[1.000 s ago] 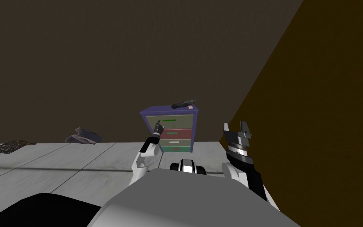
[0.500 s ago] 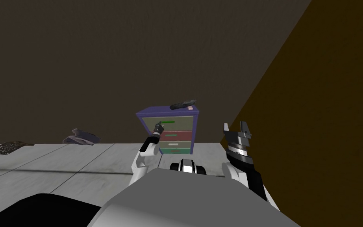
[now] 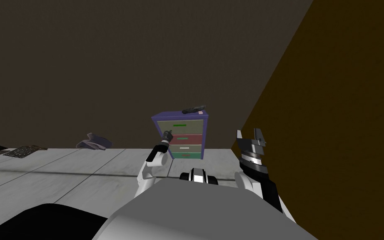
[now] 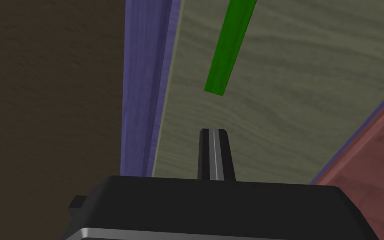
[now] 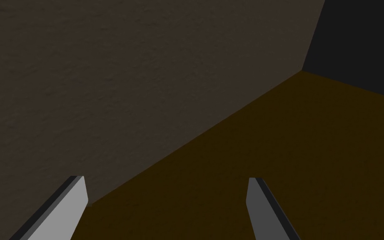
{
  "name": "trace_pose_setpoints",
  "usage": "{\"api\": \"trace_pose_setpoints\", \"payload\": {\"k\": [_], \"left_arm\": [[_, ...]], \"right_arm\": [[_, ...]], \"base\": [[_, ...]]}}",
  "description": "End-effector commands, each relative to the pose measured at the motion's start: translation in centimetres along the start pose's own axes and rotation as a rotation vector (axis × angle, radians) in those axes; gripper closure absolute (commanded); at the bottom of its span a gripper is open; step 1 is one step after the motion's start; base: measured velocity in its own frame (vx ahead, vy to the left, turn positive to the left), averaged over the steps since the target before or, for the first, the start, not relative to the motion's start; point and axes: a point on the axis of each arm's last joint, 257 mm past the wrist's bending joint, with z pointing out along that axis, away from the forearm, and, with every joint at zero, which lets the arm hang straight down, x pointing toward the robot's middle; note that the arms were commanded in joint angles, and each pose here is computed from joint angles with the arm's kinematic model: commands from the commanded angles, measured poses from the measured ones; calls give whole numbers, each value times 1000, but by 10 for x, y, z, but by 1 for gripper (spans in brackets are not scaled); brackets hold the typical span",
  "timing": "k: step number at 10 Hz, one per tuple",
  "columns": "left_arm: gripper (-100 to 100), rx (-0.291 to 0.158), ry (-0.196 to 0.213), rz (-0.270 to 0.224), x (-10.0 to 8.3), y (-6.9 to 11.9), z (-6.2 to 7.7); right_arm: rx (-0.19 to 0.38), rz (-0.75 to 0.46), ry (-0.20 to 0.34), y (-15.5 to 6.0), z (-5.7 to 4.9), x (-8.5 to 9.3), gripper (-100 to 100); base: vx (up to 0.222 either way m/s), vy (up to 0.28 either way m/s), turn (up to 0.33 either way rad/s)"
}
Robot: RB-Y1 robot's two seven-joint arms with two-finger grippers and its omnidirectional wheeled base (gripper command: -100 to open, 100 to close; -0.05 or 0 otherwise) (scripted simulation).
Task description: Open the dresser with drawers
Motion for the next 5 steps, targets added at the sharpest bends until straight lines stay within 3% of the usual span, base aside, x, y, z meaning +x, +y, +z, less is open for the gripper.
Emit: {"api": "trace_pose_setpoints", "payload": {"k": [1, 5], "left_arm": [[-100, -12, -3, -3, -1, -1, 1], [-100, -23, -7, -5, -2, -3, 1]], "right_arm": [[0, 0, 0, 0, 0, 0, 0], [0, 0, 0, 0, 0, 0, 0]], "base": [[145, -5, -3], [145, 10, -4]]}}
